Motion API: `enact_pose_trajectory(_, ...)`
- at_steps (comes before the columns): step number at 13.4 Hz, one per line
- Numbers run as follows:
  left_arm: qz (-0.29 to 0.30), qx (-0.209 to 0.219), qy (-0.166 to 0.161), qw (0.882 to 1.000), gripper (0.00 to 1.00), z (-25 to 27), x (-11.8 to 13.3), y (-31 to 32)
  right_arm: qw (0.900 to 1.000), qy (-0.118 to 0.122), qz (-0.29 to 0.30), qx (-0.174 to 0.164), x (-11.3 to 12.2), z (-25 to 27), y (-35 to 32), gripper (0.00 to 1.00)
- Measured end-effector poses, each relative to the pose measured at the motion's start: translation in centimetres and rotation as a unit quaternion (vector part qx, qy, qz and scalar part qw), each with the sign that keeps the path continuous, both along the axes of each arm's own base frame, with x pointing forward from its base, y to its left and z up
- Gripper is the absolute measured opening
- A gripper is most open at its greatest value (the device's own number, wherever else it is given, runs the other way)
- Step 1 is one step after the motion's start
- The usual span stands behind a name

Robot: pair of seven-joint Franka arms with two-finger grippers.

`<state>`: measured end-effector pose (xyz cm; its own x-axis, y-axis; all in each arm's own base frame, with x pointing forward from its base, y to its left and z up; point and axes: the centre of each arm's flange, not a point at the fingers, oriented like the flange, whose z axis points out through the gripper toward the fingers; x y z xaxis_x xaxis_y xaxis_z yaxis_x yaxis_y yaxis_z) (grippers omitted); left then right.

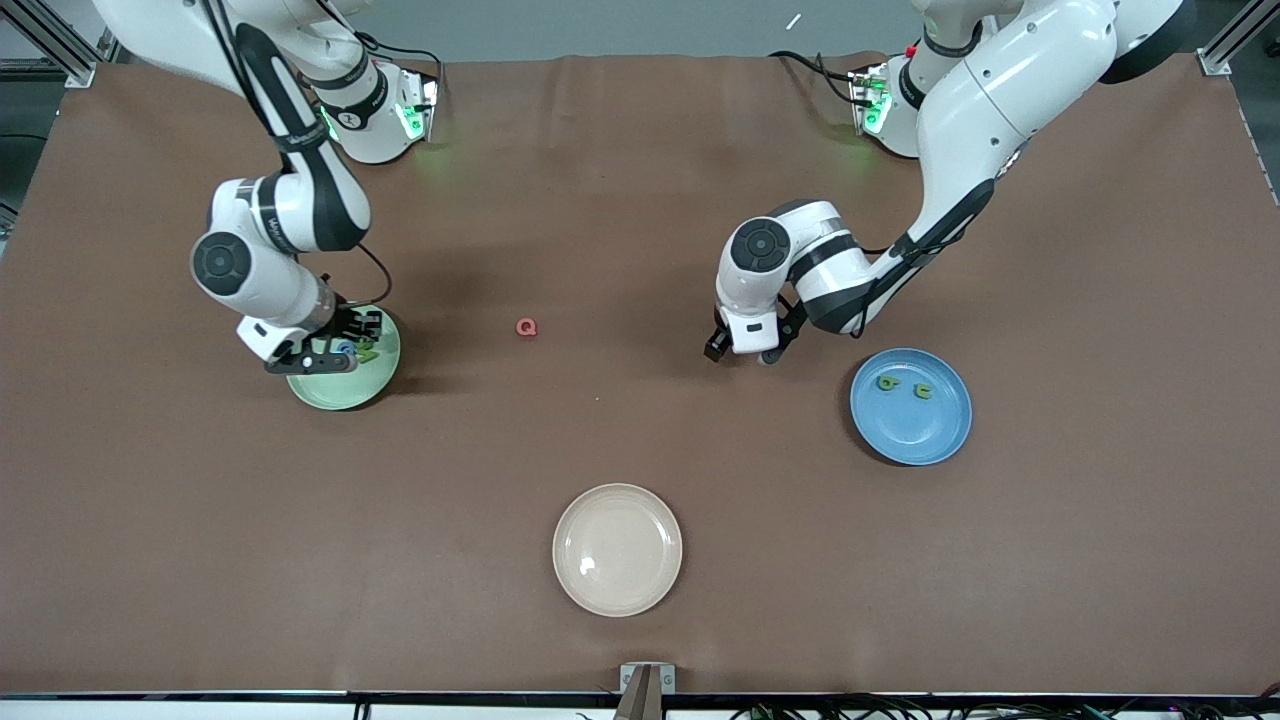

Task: Sort upper and lower case letters into plates
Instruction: 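Place the B in the green plate while the left gripper grasps the m, then drop the m in the blue plate while the right gripper grasps the Q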

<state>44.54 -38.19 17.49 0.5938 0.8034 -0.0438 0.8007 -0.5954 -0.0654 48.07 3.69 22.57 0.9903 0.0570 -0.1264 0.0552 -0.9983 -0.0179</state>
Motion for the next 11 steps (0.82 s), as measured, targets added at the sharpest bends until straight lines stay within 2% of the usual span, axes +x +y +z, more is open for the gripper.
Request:
enact_pose_trajectory(2,-0.004,0.0,0.001,1.0,0.86,-0.3,-0.3,0.0,1.0,-0.007,0.007,0.003,-0.6,-0.7,-2.5,0.35)
enact_pose_trajectory(4,-0.005,-0.002,0.0,1.0,0.74,-0.4,-0.4,0.0,1.0,-0.003,0.008,0.004,-1.2,-1.3,-3.7,0.35)
enact_pose_trajectory(5,-0.005,-0.003,0.0,1.0,0.72,-0.4,-0.4,0.0,1.0,-0.001,0.01,0.004,-1.4,-1.7,-3.6,0.35)
enact_pose_trajectory(6,-0.005,-0.005,-0.002,1.0,0.64,-0.3,-0.4,-0.1,1.0,0.002,0.013,0.004,-1.7,-2.0,-3.3,0.35)
enact_pose_trajectory(7,-0.005,-0.005,-0.002,1.0,0.63,-0.3,-0.4,-0.1,1.0,0.006,0.015,0.004,-1.9,-2.4,-3.1,0.35)
enact_pose_trajectory(10,-0.006,-0.008,-0.006,1.0,0.41,0.1,-0.2,-0.2,1.0,0.016,0.02,0.004,-2.3,-3.4,-2.6,0.35)
enact_pose_trajectory(11,-0.006,-0.007,-0.005,1.0,0.41,0.0,-0.3,-0.2,1.0,0.017,0.021,0.004,-2.4,-3.6,-2.6,0.35)
